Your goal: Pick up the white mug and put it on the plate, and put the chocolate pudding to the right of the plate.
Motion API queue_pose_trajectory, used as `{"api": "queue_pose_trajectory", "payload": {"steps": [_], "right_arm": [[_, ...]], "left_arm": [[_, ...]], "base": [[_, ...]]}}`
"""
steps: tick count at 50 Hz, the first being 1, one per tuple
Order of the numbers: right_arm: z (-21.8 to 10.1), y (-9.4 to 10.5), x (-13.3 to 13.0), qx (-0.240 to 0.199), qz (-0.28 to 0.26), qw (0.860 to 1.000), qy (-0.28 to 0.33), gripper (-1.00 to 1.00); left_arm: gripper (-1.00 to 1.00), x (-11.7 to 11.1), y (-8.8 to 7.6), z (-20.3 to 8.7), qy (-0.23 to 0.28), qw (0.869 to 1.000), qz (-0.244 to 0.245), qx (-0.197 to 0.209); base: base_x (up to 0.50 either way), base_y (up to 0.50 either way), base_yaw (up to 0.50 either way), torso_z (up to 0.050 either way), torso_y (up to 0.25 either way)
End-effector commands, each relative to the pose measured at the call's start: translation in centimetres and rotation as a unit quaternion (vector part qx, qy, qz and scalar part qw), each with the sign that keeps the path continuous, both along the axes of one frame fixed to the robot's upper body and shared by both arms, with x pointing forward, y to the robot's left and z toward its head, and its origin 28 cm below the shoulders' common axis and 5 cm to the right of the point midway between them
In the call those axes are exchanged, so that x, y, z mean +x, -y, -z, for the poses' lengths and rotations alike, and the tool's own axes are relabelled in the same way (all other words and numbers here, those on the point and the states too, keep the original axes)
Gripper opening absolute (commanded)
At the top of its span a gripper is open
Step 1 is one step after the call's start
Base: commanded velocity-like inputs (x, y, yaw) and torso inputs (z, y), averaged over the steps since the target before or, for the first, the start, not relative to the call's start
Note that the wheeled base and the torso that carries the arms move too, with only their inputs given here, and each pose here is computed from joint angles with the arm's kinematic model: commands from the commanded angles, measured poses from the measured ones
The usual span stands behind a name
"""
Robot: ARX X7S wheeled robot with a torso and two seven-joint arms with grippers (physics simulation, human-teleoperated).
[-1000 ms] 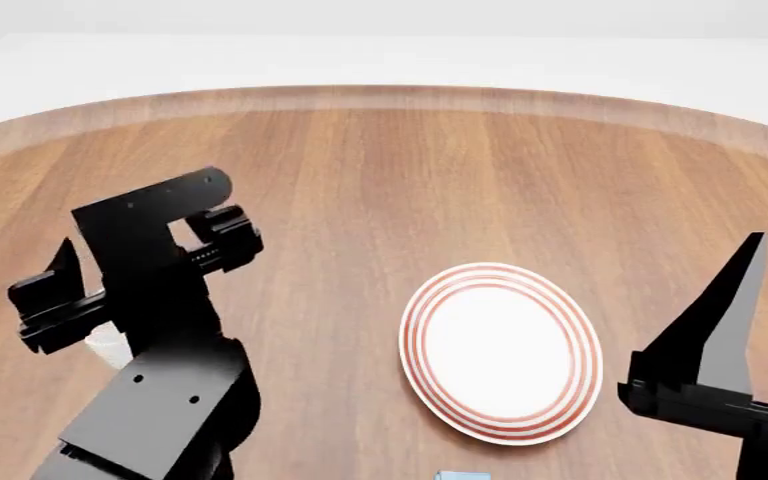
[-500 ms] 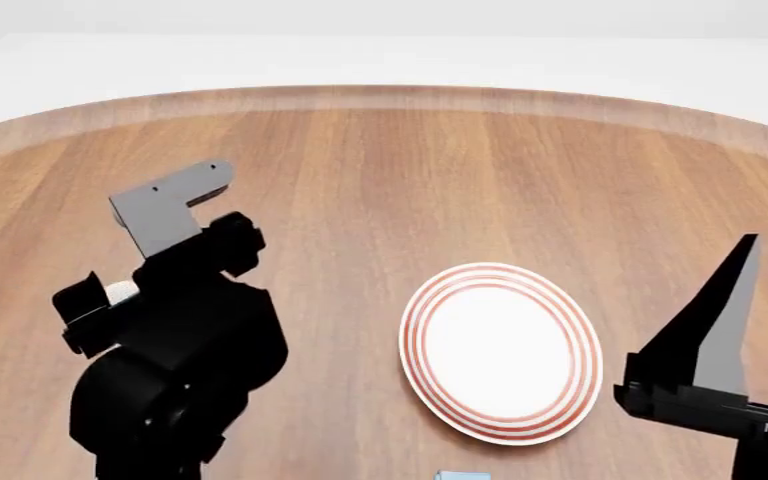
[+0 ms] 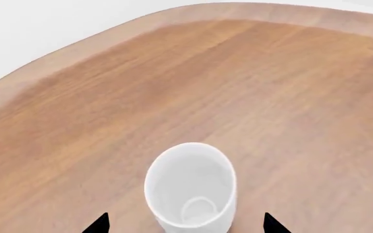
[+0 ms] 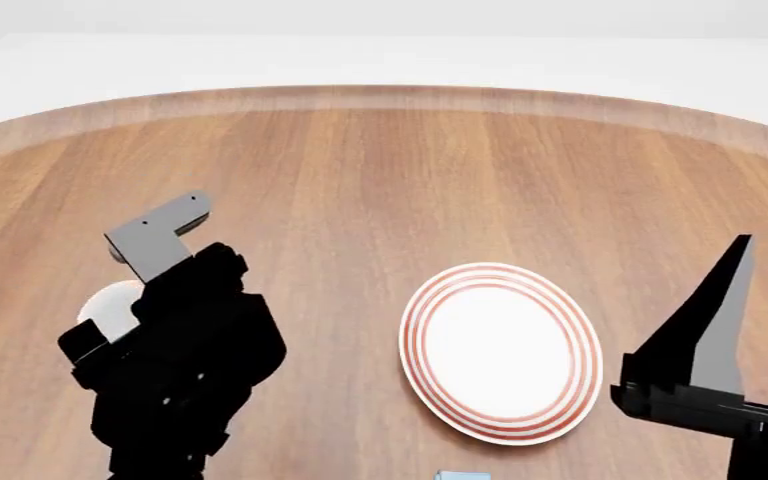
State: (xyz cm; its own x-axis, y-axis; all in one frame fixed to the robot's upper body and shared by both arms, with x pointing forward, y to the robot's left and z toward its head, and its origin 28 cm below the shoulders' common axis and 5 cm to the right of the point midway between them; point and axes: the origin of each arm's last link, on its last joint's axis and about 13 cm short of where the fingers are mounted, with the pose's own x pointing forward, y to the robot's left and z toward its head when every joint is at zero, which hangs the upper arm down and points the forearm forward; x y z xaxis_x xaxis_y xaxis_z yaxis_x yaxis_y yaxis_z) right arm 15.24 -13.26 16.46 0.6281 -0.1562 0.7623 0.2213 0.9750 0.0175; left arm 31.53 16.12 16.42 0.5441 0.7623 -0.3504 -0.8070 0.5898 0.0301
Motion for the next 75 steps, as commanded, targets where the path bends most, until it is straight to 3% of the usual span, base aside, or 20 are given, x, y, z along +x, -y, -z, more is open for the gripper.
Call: {"api": "queue_pose_trajectory", "payload": {"steps": [1,8,33,75], "right_arm": [[0.0,0.0,0.0,0.001,-0.002,1.0,-0.001,1.0],[0.0,-0.1,0.0,0.001,-0.004,1.0,-0.002,1.0],[0.4,-0.2,0.1,0.0,-0.008,1.0,-0.007,1.0],[0.5,-0.2,0.2,0.001,-0.007,1.0,-0.01,1.0]], "left_arm": [[1.0,0.6,-0.1,1.8,-0.012,0.999,-0.018,-0.036],[1.0,0.7,0.5,2.8,-0.018,0.997,-0.012,-0.072],[1.0,1.4,0.2,4.6,0.003,0.994,0.015,-0.104],[1.0,2.3,-1.3,7.3,-0.02,0.994,0.0,-0.109]], "base": [[0.0,0.0,0.0,0.0,0.0],[0.0,0.0,0.0,0.0,0.0],[0.0,0.0,0.0,0.0,0.0],[0.0,0.0,0.0,0.0,0.0]]}}
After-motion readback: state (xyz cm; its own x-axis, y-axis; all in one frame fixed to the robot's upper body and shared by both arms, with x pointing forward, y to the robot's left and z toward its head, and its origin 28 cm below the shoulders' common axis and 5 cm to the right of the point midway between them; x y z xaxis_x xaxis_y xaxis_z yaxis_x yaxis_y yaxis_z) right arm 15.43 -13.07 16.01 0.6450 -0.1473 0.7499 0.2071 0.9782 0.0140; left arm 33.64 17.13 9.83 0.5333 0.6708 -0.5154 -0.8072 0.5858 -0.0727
